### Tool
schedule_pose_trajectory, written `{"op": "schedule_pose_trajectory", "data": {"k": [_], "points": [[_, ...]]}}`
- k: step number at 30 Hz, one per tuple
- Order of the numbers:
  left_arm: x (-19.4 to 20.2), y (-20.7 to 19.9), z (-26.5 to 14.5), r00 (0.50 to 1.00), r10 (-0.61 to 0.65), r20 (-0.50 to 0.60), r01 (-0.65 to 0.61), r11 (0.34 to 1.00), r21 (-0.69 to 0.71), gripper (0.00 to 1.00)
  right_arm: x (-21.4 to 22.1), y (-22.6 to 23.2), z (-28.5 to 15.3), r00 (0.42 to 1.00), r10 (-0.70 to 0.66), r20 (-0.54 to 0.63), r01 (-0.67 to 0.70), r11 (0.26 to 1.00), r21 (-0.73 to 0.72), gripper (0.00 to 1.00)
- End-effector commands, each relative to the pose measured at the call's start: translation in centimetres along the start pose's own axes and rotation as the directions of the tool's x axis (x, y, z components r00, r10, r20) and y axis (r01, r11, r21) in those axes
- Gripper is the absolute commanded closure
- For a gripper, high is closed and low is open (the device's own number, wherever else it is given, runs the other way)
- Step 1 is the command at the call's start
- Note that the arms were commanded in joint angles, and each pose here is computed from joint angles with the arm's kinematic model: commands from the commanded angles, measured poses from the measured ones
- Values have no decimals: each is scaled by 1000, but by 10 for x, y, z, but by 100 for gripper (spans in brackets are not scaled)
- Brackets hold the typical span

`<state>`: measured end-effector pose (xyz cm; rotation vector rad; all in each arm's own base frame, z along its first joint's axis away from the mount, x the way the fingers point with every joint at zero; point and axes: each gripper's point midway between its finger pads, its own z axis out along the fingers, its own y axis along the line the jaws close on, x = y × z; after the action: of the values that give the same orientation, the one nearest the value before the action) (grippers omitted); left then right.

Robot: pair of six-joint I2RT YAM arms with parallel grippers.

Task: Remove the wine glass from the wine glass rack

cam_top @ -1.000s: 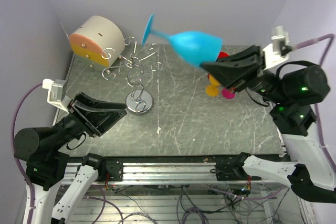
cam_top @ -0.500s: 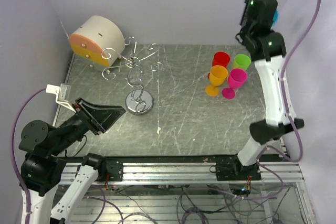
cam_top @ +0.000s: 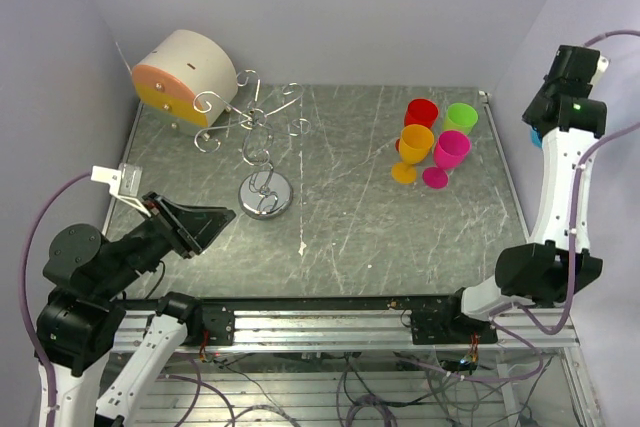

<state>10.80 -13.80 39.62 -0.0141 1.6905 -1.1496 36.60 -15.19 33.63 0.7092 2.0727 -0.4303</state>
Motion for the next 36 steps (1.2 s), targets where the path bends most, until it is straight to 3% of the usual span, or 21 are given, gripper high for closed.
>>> {"op": "schedule_pose_trajectory", "data": {"k": [1,14,36], "points": [[2,12,0,999,36,-19,-37,997,-61,57,30,13,3,995,33,-98,-44,992,-118,100],[13,27,-21,998,56,-18,-58,988,-146,57,127,45,37,938,-45,-342,-52,962,-268,100],[20,39,-34,999,42,-12,-43,976,-211,58,149,84,72,901,-116,-418,-40,938,-345,100]]}}
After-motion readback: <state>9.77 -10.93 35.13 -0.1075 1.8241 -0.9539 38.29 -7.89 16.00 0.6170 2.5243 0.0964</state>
